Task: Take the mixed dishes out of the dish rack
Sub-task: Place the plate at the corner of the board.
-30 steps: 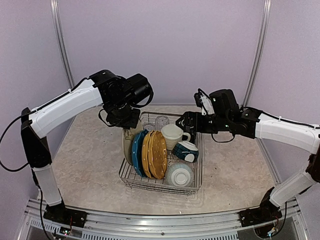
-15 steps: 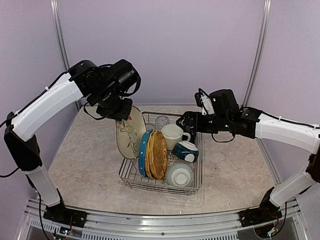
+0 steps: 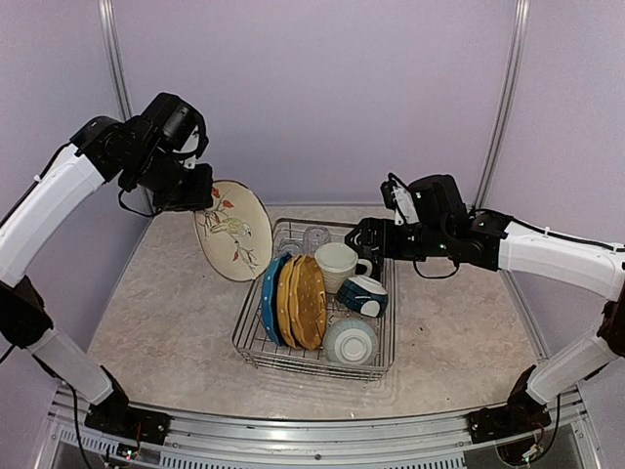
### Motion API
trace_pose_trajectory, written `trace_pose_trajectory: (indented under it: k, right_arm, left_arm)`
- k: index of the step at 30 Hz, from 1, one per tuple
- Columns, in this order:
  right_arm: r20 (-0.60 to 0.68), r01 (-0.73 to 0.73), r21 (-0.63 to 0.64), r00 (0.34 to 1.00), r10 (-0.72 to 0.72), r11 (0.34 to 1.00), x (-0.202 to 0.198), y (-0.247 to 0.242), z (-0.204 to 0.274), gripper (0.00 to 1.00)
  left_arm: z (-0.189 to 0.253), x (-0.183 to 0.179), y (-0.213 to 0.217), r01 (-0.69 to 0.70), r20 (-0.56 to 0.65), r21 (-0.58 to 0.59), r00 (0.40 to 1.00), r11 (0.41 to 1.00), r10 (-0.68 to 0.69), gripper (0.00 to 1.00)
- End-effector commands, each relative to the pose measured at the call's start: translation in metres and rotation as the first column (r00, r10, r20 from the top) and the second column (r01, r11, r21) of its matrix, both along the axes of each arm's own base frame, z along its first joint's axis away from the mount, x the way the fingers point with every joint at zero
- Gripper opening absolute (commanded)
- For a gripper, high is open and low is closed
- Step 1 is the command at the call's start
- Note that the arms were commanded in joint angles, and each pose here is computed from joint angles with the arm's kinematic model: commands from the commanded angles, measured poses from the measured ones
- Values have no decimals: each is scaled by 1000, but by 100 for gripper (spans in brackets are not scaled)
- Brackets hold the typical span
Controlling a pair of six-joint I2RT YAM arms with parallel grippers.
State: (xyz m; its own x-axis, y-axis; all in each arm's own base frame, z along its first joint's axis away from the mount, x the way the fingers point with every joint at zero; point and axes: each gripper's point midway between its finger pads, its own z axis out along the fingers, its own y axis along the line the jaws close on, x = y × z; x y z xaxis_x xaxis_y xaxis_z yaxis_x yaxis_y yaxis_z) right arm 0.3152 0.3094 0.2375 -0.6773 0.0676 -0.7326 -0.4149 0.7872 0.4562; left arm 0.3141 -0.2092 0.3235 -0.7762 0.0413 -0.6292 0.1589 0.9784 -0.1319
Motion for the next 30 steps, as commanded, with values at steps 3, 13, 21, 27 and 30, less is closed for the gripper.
trace_pose_trajectory:
  k: [3, 13, 21, 27, 30]
  right_arm:
    - [4, 24, -29, 1000, -24, 999, 3, -4, -1, 100]
    - [16, 46, -56, 999, -46, 997, 5, -10, -1, 100]
    - [28, 52, -56, 998, -51, 997, 6, -13, 1, 100]
    - [32, 63, -57, 998, -61, 996, 3, -19, 3, 100]
    - [34, 72, -55, 997, -70, 996, 1, -23, 3, 100]
  left_arm:
    - [52, 26, 27, -3, 153, -277, 987, 961, 47, 0]
    - [39, 61, 147, -175, 121, -626, 941, 760, 316, 0]
    - [-22, 103, 226, -349, 44, -763, 812, 545, 582, 0]
    - [-85, 140, 262, -443, -26, -786, 720, 431, 693, 0]
    - [-118, 162, 281, -497, -54, -767, 680, 406, 731, 0]
